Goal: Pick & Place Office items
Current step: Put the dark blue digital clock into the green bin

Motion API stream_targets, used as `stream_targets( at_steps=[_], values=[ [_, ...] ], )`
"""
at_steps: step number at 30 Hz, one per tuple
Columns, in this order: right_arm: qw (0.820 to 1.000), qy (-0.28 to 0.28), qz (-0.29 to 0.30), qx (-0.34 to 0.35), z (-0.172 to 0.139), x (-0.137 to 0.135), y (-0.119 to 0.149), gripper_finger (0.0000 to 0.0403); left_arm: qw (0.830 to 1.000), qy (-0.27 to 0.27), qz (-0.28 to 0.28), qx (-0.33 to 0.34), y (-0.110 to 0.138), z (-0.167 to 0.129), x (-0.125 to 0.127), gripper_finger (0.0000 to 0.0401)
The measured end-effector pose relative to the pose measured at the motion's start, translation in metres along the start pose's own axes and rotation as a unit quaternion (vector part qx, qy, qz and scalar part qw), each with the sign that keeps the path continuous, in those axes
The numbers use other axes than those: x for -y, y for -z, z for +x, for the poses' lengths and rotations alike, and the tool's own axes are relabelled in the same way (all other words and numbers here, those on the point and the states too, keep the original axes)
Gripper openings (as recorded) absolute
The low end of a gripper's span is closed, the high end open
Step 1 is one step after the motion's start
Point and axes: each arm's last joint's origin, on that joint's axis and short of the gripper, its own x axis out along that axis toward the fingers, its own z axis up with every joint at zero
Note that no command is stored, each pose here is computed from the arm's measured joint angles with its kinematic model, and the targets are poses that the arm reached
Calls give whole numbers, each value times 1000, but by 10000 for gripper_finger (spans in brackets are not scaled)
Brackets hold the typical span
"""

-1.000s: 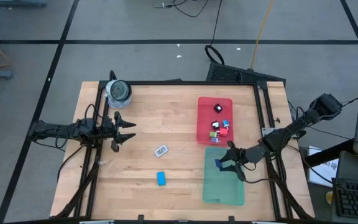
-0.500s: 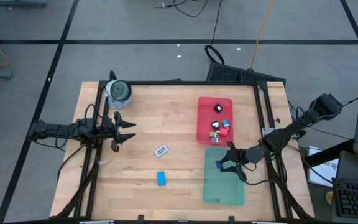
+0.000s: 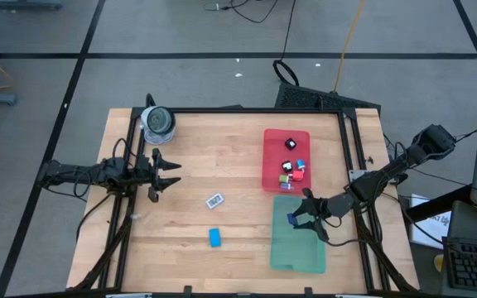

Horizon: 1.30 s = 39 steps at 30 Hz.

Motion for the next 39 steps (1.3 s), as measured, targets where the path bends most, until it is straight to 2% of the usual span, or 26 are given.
stream_targets(
  at_steps=[13, 25, 39],
  values=[
    [1000, -6, 8, 14, 0, -1, -3, 192, 1000, 0, 0, 0, 0, 0, 0, 225],
    [999, -5, 29, 14, 0, -1, -2, 240, 1000, 0, 0, 0, 0, 0, 0, 225],
    [999, -12, 33, 32, 0, -2, -6, 253, 1000, 0, 0, 0, 0, 0, 0, 225]
  ],
)
